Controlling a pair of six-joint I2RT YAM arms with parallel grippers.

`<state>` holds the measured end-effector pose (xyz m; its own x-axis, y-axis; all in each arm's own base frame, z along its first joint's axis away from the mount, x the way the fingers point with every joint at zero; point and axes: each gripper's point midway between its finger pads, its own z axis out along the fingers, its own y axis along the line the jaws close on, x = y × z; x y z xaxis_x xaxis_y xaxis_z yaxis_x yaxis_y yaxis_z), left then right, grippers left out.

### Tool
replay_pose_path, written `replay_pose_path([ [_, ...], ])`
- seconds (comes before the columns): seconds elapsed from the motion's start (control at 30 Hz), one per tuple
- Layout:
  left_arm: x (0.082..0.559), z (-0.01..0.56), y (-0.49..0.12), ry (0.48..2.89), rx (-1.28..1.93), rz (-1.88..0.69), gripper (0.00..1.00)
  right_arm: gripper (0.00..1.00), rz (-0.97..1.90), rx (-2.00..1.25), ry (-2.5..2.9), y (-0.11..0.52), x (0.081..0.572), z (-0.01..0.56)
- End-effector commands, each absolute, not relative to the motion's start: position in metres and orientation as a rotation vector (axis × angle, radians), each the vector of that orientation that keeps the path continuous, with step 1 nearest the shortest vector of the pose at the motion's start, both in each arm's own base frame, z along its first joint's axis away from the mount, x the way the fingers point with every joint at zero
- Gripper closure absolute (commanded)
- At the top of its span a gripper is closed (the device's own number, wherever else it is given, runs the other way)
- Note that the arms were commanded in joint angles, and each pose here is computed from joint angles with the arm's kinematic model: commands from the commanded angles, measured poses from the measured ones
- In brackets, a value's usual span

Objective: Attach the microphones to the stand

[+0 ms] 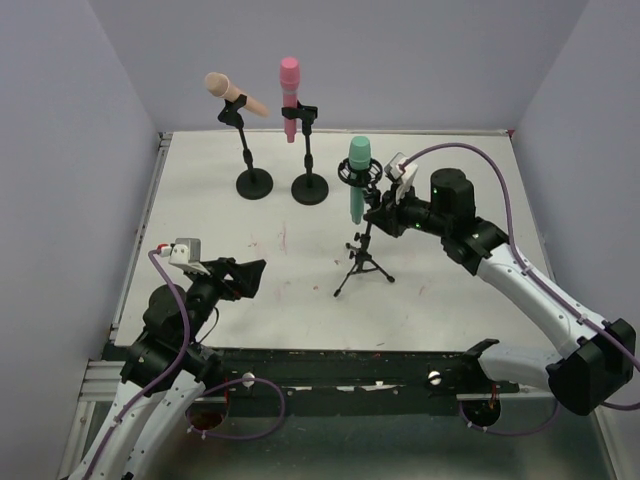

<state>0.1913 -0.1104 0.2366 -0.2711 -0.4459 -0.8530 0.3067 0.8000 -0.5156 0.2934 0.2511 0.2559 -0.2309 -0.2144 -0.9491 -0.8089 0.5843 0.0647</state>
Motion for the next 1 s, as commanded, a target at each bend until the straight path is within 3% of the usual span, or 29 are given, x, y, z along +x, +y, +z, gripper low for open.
replay_pose_path([
  [0.0, 0.192, 0.233, -0.106, 1.691, -0.111, -0.698, 0.02, 0.91, 0.541, -0.889, 1.673, 0.229, 0.316, 0.263],
  [0.13, 0.190, 0.235, -0.104, 1.680, -0.107, -0.689, 0.02, 0.93, 0.506, -0.911, 1.608, 0.223, 0.328, 0.287],
  [0.5, 0.186, 0.240, -0.102, 1.664, -0.099, -0.696, 0.02, 0.95, 0.336, -0.797, 1.428, 0.170, 0.427, 0.338],
  [0.97, 0.184, 0.248, -0.096, 1.631, -0.070, -0.651, 0.02, 0.95, 0.078, -0.541, 1.413, -0.038, 0.549, 0.348],
])
